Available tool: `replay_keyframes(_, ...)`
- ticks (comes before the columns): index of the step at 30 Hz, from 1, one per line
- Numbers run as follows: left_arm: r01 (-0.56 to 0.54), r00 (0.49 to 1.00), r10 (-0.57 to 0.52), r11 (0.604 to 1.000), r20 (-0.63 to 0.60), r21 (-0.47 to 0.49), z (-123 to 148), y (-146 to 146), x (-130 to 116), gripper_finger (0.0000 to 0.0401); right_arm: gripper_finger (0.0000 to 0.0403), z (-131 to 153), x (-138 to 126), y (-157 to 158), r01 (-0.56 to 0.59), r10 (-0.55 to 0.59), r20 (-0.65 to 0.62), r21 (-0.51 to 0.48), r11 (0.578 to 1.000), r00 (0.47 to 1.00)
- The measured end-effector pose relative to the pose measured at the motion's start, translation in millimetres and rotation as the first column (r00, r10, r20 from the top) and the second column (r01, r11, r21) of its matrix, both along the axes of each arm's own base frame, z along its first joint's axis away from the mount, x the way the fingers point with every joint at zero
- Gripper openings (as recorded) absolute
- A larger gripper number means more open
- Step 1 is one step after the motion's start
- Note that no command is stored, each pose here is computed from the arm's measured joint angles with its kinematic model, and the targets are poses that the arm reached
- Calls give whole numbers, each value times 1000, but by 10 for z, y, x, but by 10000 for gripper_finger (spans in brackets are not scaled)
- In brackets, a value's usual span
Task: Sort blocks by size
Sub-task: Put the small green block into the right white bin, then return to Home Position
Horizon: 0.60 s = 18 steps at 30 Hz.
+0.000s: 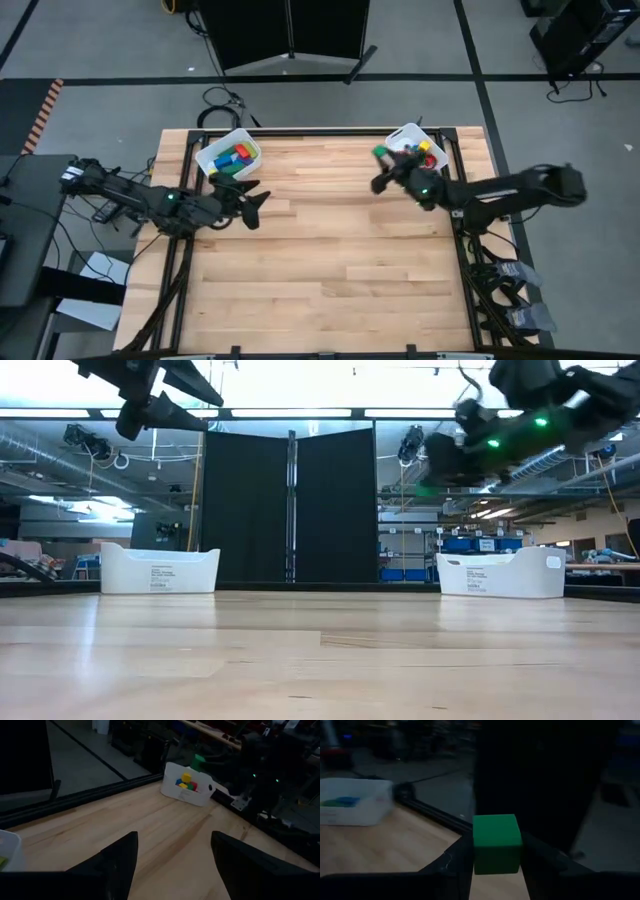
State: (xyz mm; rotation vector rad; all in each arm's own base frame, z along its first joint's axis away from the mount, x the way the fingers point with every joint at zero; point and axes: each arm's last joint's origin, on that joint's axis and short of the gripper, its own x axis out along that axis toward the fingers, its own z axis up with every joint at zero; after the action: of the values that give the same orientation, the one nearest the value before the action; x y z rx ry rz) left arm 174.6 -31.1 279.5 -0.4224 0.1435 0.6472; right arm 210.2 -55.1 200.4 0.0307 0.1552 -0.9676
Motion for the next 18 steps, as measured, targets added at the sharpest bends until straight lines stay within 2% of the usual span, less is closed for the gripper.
replay_keyframes(4, 0, 1000, 0, 1000, -2, -2, -48, -34, 108, 258, 140, -36, -301, -200, 142, -142, -7, 47, 989, 990)
replay_keyframes(11, -8, 999, 9, 1000, 43, -8, -52, -87, 196, 258, 150, -80, -510, -508, 328, -324, -70, 62, 943, 944)
replay_keyframes(15, -10, 998, 10, 1000, 61, 0, -38, -146, 179, 258, 194, -130, -553, -608, 330, -322, -95, 95, 939, 942)
replay_keyframes(18, -22, 997, 20, 1000, 73, 15, -29, -206, 155, 258, 211, -146, -569, -642, 300, -291, -80, 136, 944, 953)
